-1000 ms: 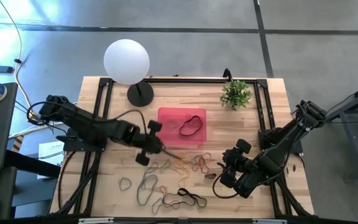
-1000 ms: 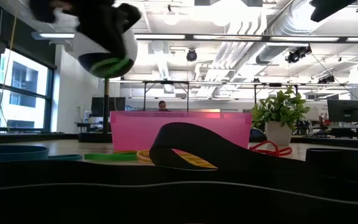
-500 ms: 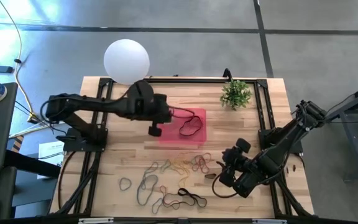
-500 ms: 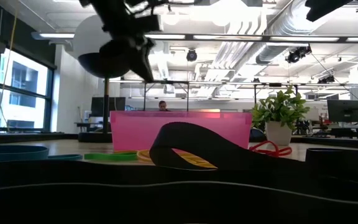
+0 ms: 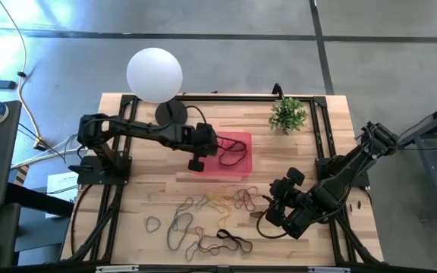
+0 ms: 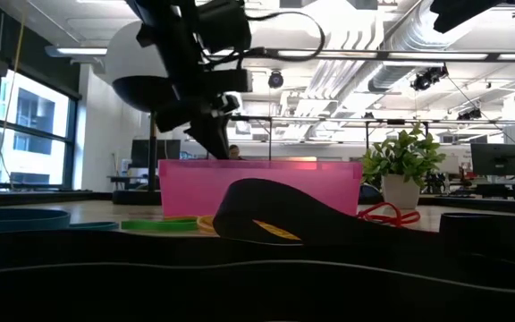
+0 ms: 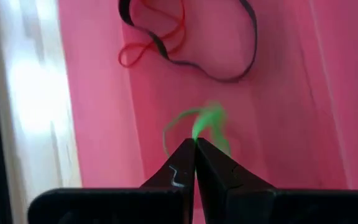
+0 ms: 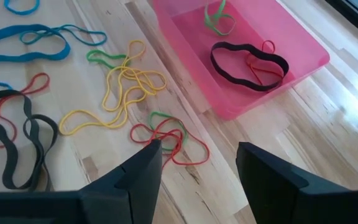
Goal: Pick and place rubber bands into bin
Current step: Put the green rubber band into the red bin, then put the black rubber band into the red bin
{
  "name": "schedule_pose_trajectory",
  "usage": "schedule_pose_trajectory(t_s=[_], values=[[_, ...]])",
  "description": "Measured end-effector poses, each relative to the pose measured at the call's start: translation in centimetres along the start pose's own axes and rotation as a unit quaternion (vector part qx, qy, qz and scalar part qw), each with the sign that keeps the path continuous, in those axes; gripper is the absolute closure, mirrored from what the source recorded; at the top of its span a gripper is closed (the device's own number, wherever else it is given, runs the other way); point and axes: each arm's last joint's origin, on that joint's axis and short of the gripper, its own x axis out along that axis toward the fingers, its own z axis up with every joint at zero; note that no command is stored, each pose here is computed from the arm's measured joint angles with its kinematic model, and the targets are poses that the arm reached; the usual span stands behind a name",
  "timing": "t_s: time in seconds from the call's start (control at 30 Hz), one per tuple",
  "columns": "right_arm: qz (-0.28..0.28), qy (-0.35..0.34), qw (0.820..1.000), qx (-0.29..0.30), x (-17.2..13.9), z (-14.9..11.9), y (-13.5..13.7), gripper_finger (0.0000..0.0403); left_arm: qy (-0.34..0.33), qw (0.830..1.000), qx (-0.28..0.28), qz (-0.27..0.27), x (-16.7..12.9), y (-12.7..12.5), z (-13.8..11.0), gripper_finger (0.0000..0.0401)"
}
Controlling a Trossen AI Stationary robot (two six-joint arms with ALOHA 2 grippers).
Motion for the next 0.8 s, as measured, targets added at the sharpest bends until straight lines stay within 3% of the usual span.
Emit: schedule_pose_trajectory(t_s=[0.2, 0.43, 0.53, 0.67, 0.8], values=[[-0.002, -0.002, 1.000, 0.000, 0.0, 0.0, 0.0, 0.0206, -0.007, 1.000, 0.010, 0.017, 0.0, 0.2, 0.2, 0.0383], [-0.004, 0.000, 1.000, 0.001, 0.1, 0.1, -0.1, 0.0206, -0.012, 1.000, 0.018, 0.014, 0.0, 0.2, 0.3, 0.0298], [0.004, 0.017, 1.000, 0.003, 0.2, 0.0, -0.1, 0.0206, -0.032, 0.999, 0.018, -0.013, -0.4, 0.1, 0.4, 0.0267], [0.041, 0.072, 0.997, 0.000, 1.6, -2.1, 0.3, 0.0206, -0.082, 0.994, 0.019, -0.065, -2.0, 0.0, 0.7, 0.0249], [0.126, 0.099, 0.987, 0.007, 3.2, -4.6, 1.4, 0.0206, -0.135, 0.984, 0.033, -0.112, -4.9, -0.7, 1.0, 0.0250]])
